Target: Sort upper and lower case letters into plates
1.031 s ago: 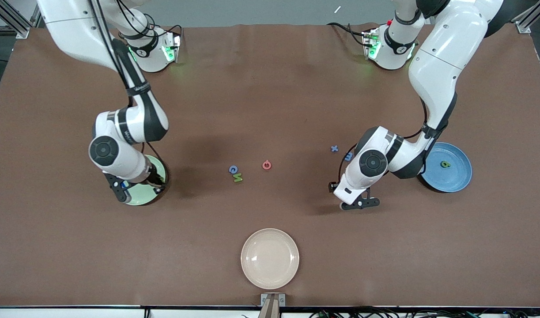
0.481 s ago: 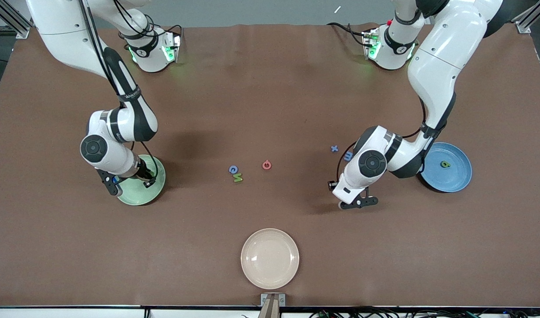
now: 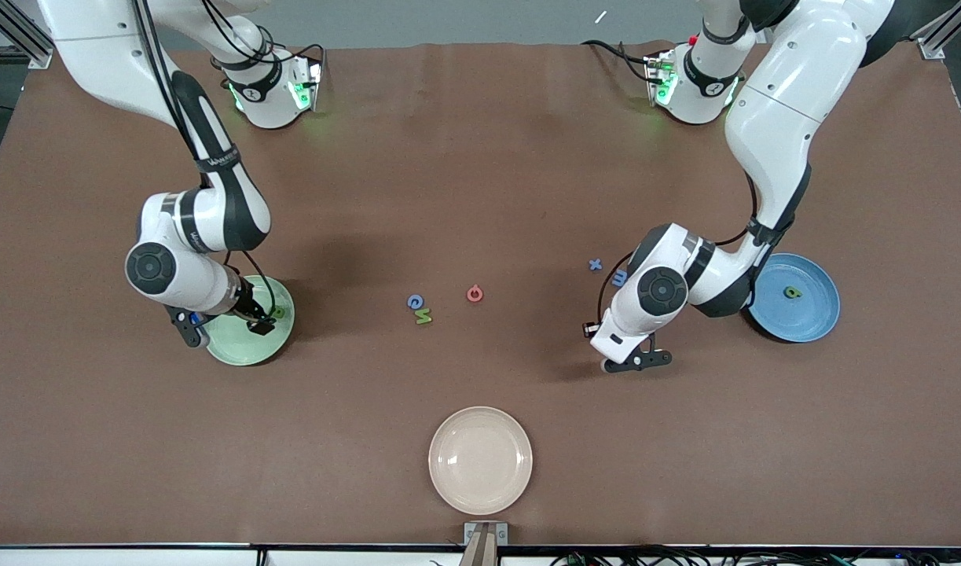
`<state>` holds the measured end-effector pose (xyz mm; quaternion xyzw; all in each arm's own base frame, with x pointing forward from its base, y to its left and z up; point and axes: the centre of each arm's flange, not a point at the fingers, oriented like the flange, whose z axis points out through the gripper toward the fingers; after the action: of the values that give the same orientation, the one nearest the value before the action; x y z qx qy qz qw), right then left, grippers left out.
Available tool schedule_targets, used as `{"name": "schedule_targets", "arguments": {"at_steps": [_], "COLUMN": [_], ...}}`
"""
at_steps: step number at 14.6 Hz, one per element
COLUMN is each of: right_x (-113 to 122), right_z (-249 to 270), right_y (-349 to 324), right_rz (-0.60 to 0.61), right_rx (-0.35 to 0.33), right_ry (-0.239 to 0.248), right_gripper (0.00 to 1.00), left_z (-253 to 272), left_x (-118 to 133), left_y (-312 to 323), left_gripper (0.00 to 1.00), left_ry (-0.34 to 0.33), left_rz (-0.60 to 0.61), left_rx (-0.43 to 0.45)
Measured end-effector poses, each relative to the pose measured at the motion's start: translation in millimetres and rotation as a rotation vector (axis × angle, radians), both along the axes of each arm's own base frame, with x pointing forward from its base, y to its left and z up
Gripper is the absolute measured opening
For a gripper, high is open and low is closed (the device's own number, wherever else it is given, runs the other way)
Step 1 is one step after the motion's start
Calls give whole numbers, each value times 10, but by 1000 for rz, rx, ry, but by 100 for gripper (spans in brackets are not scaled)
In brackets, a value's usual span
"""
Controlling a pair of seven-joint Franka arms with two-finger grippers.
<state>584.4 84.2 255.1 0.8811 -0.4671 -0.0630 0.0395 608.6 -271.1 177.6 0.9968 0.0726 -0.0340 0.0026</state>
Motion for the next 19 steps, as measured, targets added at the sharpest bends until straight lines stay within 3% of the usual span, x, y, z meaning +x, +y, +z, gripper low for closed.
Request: {"name": "schedule_targets", "arguments": {"at_steps": [5, 8, 11, 19], "right_x": [108, 136, 115, -537], "right_z": [523, 570, 354, -439], "right_y": [1074, 1658, 2174, 3505], "right_rz": [-129, -241, -278, -315], "right_rx": [58, 62, 62, 63], "right_ry": [-85, -105, -109, -131], "right_gripper": [100, 100, 100, 100], "left_z": [177, 504, 716, 786], "left_x": [96, 181, 206, -164], "left_y": [110, 352, 803, 2372], "left_gripper": [32, 32, 32, 32], "left_ry": [-6, -4, -1, 80], "left_rz": [16, -8, -49, -201], "left_rx": [15, 44, 49, 61]}}
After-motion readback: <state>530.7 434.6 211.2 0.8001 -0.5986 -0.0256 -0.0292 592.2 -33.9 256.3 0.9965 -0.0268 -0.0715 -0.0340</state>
